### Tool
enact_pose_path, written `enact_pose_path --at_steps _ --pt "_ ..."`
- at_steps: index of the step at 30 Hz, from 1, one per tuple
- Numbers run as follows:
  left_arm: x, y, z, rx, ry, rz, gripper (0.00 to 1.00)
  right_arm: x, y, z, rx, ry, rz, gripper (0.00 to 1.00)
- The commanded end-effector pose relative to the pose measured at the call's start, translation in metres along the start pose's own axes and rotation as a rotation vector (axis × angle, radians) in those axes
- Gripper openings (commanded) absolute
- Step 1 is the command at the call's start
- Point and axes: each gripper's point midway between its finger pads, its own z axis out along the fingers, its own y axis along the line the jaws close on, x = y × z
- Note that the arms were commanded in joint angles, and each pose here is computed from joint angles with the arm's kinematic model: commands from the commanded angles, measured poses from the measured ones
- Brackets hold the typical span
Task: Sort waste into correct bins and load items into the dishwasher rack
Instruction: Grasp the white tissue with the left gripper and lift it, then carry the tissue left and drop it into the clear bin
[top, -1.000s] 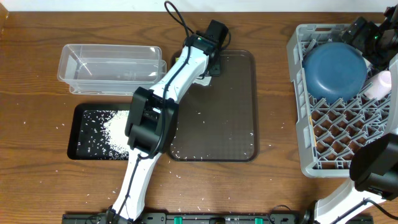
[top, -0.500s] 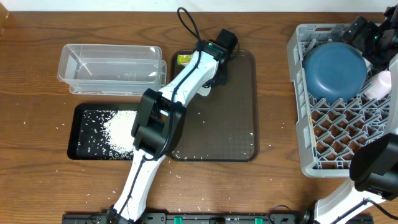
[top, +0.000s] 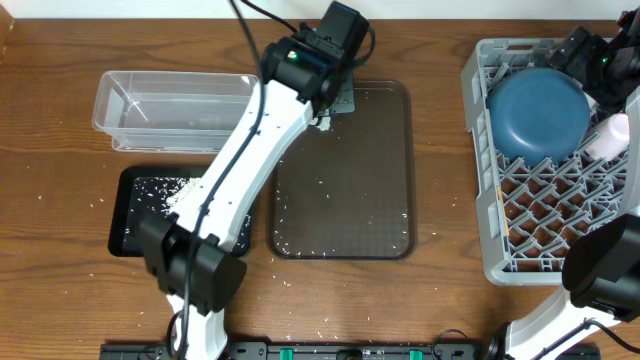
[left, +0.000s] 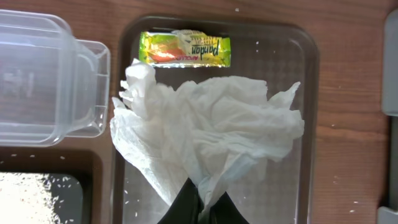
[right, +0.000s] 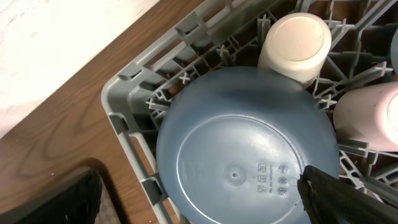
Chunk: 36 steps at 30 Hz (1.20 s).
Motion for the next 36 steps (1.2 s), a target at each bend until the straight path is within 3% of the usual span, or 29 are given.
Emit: enact_pose_path --at_steps 1,5,11,16,20,21,22,24,25,30,36 --pt "-0.010 0.017 -0.001 -0.089 -0.053 -0.020 0.06 -0.009 0.002 -0.013 -0.005 -0.035 0.008 0.99" --pt "-0.038 0.069 -0.008 -0.296 -0.182 -0.129 0.07 -0.009 0.002 -0.013 -0.005 -0.035 0.008 0.99" --pt "-0.061 0.147 -0.005 -0.378 -0.199 -0.359 0.07 -0.009 0.002 -0.013 -0.005 -0.035 0.007 0.99" --pt "-0.068 0.208 -0.003 -0.388 -0.186 -0.576 0.12 -0.009 0.002 -0.013 -0.005 -0.035 0.008 0.99" --pt "-0.072 0.237 0.007 -0.350 -0.161 -0.663 0.13 -0.009 0.002 -0.013 -0.005 -0.035 0.008 0.99" --pt "-0.073 0.240 0.012 -0.330 -0.150 -0.680 0.14 -0.009 0.002 -0.013 -0.005 -0.035 0.008 0.99" --pt "-0.074 0.242 0.017 -0.315 -0.141 -0.692 0.24 -0.009 0.002 -0.013 -0.005 -0.035 0.007 0.99" --pt "-0.072 0.245 0.025 -0.289 -0.113 -0.709 0.57 -0.009 0.002 -0.013 -0.005 -0.035 0.008 0.99" --pt "-0.071 0.245 0.027 -0.277 -0.099 -0.716 0.67 -0.009 0.002 -0.013 -0.005 -0.035 0.008 0.99" --pt "-0.071 0.239 0.029 -0.243 -0.084 -0.710 0.73 -0.009 0.002 -0.013 -0.005 -0.035 0.008 0.99" --pt "-0.073 0.162 0.035 0.074 0.012 -0.422 0.74 -0.009 0.002 -0.013 -0.005 -0.035 0.008 0.99"
